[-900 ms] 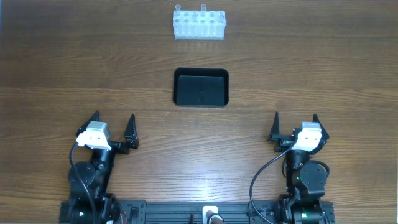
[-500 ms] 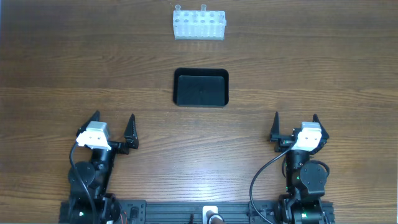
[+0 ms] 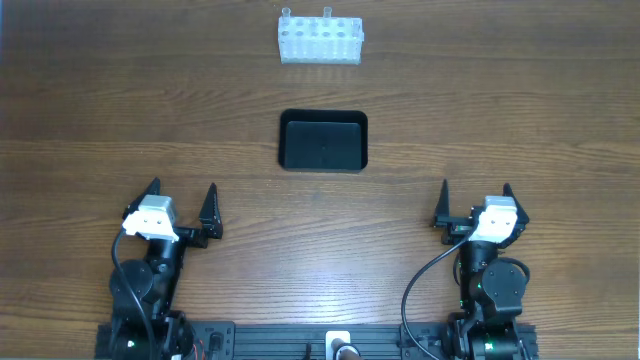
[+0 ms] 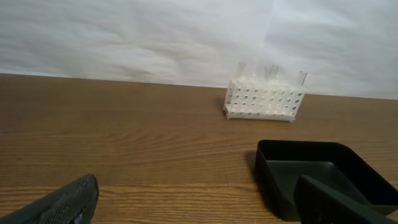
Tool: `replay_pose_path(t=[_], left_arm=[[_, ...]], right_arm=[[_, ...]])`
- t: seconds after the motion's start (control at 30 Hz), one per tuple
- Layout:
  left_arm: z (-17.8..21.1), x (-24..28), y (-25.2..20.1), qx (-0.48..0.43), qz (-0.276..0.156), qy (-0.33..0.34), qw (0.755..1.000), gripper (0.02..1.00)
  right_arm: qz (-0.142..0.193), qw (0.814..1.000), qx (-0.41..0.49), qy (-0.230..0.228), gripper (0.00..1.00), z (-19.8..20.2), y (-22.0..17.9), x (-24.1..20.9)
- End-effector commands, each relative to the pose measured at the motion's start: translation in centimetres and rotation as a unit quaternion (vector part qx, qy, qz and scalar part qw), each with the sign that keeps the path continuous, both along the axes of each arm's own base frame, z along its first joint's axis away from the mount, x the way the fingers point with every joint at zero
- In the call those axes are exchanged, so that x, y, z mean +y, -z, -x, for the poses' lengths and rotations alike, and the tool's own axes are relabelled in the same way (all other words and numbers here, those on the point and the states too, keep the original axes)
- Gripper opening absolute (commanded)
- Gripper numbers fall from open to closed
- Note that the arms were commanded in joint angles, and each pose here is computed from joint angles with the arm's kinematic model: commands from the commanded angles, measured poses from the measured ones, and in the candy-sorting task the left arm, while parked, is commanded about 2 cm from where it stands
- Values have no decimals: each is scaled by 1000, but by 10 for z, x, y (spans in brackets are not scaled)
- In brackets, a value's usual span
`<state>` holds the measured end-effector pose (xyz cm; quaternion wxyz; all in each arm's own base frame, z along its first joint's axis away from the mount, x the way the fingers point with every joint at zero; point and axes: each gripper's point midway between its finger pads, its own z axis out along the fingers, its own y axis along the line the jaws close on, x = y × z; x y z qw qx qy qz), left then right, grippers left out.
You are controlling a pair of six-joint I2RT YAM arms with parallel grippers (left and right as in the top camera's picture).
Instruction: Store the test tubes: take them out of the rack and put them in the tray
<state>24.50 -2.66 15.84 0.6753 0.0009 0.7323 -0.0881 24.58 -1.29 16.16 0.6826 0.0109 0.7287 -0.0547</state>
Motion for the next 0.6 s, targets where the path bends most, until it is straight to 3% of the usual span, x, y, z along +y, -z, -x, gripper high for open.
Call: replay_pose_path(t=[0.03,0.33,0.6], left_arm=[[-2,5,2,2,-7,-13,1000,1000],[-42,1,-43,-2,-31,-8,999,998],[-127,-14,-72,61,-37,9,997,1000]], right_arm=[[0,1000,0,0,993,0,2,-1],[0,1000,0,0,991,0,2,-1],[0,1000,0,0,991,0,2,-1]])
